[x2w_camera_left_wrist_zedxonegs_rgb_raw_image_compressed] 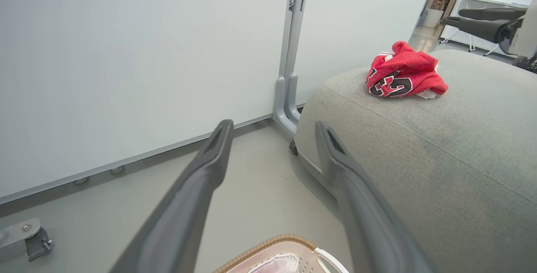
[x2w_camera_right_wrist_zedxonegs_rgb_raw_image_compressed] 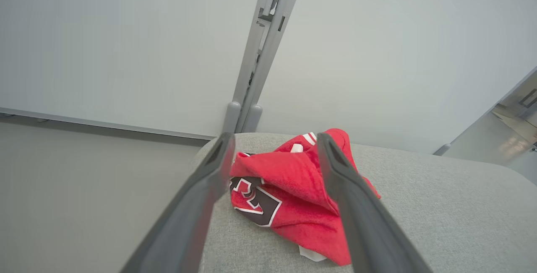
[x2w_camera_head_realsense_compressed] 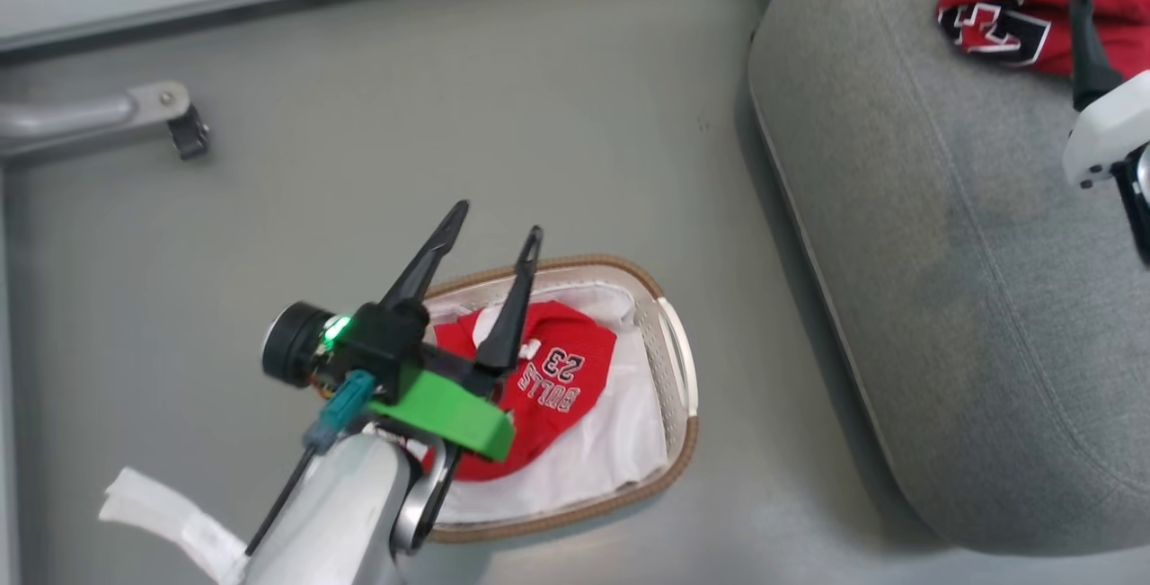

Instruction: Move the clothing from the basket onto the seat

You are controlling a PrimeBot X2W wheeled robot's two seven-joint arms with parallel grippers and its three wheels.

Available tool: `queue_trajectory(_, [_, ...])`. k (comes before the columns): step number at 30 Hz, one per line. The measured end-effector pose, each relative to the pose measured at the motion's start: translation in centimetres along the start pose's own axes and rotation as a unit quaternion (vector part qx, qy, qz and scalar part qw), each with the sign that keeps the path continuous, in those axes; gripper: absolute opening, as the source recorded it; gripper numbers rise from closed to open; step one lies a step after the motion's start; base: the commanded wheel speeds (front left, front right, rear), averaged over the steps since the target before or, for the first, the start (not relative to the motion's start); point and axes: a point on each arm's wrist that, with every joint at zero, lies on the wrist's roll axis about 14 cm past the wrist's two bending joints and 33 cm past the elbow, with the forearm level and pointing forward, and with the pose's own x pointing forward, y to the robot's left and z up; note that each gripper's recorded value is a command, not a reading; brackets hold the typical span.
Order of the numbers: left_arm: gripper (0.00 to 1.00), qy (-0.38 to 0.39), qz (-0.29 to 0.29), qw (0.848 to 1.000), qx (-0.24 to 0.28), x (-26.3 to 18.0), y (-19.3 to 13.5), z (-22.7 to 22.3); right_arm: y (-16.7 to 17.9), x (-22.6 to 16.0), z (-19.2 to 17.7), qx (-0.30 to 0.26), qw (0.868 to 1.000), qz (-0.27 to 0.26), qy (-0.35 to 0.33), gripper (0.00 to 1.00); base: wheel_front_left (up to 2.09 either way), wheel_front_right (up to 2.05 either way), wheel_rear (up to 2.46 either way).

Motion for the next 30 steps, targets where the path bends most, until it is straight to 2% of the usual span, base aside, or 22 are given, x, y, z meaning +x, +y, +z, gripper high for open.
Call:
queue_trajectory(10, [1.00,-0.021,0.137,0.990,0.007,-6.5,5.2,2.5,6.7,-3.4,3.6,0.084,0.993,0.047,-0.069,1.00,0.00,0.00,0.00])
queue_trajectory(20, [1.00,-0.013,0.240,0.971,-0.007,-13.4,7.7,1.7,14.3,-9.1,2.5,0.175,0.978,0.088,-0.065,1.00,0.00,0.00,0.00])
queue_trajectory(30, [1.00,0.001,0.274,0.962,-0.025,-17.3,7.1,0.2,16.0,-14.1,0.0,0.188,0.978,0.088,-0.038,1.00,0.00,0.00,0.00])
